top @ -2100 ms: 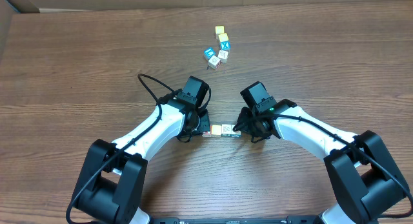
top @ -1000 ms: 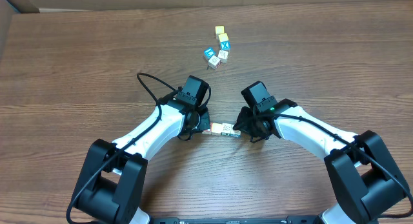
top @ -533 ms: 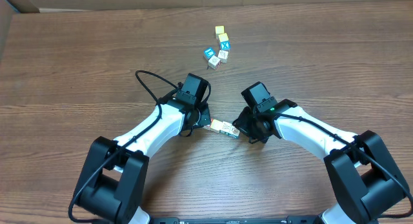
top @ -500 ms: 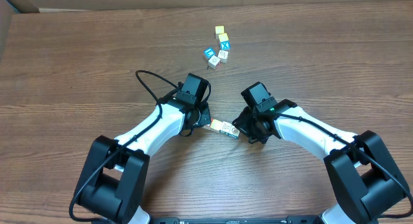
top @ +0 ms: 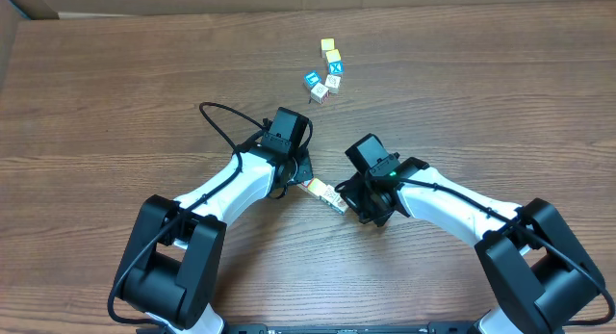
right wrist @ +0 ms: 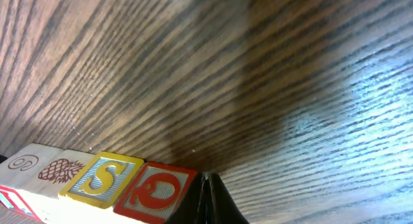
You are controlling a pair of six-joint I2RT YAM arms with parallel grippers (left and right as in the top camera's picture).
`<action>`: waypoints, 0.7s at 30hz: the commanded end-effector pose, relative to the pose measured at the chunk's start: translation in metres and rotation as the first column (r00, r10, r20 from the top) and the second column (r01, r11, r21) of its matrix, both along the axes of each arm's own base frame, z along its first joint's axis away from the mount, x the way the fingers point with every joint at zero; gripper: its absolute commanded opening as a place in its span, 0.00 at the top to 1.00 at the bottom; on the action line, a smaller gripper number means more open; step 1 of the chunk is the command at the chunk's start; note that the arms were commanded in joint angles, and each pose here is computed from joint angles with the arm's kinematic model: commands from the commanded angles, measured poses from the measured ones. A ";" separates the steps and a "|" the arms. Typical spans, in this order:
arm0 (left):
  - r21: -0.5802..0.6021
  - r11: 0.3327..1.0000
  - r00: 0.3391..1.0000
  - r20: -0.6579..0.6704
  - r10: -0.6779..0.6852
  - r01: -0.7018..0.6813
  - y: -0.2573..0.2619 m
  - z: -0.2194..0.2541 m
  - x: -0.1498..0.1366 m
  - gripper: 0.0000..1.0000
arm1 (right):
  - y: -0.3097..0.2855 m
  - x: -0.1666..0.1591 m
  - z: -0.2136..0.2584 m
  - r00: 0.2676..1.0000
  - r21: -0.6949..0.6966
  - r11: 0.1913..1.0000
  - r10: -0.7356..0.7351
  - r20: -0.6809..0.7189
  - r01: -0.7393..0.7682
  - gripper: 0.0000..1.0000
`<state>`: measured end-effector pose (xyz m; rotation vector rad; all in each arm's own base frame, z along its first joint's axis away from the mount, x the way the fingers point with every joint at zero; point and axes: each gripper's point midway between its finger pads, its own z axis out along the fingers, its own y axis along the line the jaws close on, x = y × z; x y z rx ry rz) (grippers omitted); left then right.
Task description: Flip 4 blocks
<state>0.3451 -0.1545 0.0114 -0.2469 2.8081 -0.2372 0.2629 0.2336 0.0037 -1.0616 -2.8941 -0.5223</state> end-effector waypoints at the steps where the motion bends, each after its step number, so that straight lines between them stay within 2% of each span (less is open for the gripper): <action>1: -0.077 0.994 0.995 -0.055 -0.085 0.081 -0.025 -0.008 -0.015 0.96 | 0.016 0.002 0.005 1.000 0.054 0.999 0.000 0.003 0.000 0.96; 15: -0.074 0.994 0.995 -0.045 -0.089 0.086 -0.024 -0.007 -0.013 0.96 | 0.009 0.001 0.004 1.000 0.033 0.999 -0.013 -0.008 0.013 0.96; 21: -0.063 0.995 0.996 -0.033 -0.084 0.082 -0.023 -0.005 -0.010 0.96 | 0.002 0.009 0.015 0.999 -0.003 1.000 0.012 0.036 -0.012 0.95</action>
